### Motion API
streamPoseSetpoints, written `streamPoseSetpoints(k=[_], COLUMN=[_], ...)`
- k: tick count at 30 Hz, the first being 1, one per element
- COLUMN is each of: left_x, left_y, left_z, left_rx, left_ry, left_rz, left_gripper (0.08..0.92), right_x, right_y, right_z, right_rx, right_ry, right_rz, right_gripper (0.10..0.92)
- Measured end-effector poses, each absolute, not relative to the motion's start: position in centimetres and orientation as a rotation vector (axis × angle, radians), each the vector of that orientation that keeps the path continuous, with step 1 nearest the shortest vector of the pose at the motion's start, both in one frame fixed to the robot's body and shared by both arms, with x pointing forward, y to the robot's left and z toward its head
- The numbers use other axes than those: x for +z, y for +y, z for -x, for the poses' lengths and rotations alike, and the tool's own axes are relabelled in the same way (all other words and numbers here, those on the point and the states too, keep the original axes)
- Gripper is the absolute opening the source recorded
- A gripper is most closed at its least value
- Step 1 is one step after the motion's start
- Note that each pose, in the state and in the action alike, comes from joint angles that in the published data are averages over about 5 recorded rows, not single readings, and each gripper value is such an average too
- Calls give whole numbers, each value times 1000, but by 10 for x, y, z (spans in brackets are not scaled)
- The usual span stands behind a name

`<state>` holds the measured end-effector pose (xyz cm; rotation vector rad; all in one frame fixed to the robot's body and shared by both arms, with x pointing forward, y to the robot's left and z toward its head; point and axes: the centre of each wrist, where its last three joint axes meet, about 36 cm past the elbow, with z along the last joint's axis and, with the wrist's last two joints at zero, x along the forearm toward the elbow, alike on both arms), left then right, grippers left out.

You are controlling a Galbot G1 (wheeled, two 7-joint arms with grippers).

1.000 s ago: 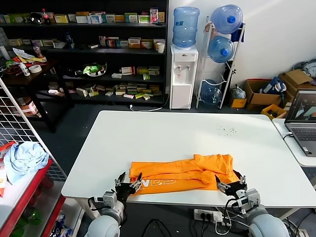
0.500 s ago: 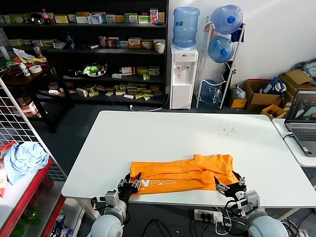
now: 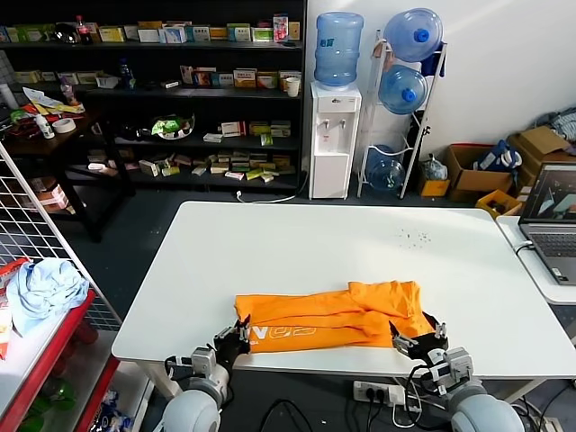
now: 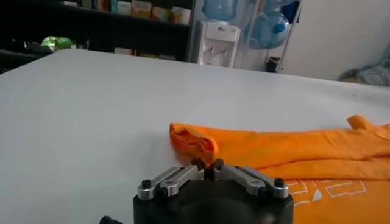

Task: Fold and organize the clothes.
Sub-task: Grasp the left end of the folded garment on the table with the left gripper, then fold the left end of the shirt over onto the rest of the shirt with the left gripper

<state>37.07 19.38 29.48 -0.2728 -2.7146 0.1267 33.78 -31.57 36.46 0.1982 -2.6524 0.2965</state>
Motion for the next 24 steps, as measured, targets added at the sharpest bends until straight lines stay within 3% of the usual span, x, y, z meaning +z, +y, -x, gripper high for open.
streamPoseSetpoints(k=[7, 18, 24], left_x=[302, 330, 346], left_y=[229, 321, 336], left_z=[-385, -418, -420], left_rx=[19, -215, -285], left_ry=[-2731, -2782, -2811], left_rz=[182, -67, -105], left_gripper=[131, 131, 131], right_x=[365, 361, 358], right_y=[-315, -313, -314], right_z=[-339, -345, -350], right_rx=[295, 289, 299], right_ry=[-2657, -2692, -2743], right_rz=[-199, -169, -125], right_gripper=[823, 823, 823])
